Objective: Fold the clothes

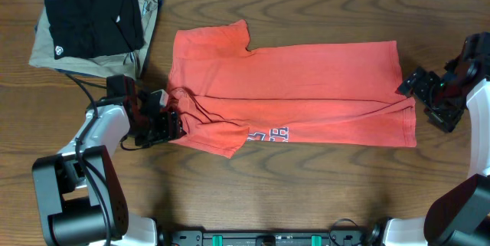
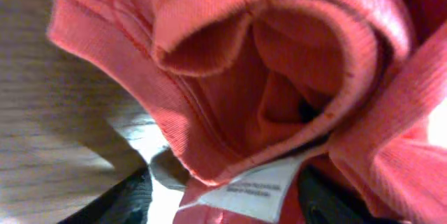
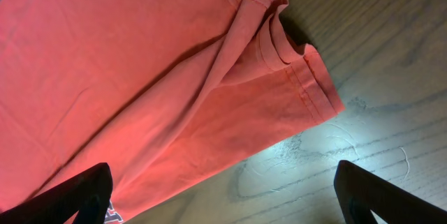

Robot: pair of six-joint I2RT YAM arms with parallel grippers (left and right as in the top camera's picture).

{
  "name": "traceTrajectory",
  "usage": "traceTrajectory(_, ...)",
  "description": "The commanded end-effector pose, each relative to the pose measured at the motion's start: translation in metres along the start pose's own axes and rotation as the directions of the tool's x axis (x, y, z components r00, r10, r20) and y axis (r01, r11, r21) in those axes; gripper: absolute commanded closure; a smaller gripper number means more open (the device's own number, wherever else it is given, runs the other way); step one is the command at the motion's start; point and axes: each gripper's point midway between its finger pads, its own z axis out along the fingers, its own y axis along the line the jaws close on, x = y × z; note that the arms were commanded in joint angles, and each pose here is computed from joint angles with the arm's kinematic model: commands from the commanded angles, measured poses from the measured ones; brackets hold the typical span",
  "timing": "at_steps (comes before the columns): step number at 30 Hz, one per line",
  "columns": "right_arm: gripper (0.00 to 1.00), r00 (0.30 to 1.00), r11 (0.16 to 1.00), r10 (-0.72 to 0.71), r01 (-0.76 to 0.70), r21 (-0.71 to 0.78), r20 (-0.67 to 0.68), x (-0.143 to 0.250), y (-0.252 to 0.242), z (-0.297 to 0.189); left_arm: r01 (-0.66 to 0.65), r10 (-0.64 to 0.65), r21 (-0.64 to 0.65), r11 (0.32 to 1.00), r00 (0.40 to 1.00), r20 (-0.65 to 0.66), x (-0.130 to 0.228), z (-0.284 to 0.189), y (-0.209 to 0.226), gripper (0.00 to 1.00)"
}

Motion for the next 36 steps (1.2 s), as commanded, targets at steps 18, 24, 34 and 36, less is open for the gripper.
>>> traceTrajectory(18,0.01,1.000,1.000,-0.030,0.030,-0.002,-0.006,0.004,0.004,0.002,0.104,-0.104,0.022,0.994,0.995,-0.010,0.019,-0.021,-0.016,0.94)
traceTrajectory(24,0.01,1.000,1.000,-0.030,0.030,-0.002,-0.006,0.004,0.004,0.002,0.153,-0.155,0.080,0.985,0.988,0.023,0.018,-0.036,-0.033,0.94)
traceTrajectory(34,0.01,1.000,1.000,-0.030,0.030,-0.002,-0.006,0.004,0.004,0.002,0.207,-0.252,0.314,0.927,0.962,0.109,-0.014,-0.055,-0.072,0.94)
traceTrajectory(36,0.01,1.000,1.000,-0.030,0.030,-0.002,-0.007,0.004,0.004,0.002,0.180,-0.238,0.322,0.930,0.959,0.152,-0.024,-0.057,-0.073,0.94)
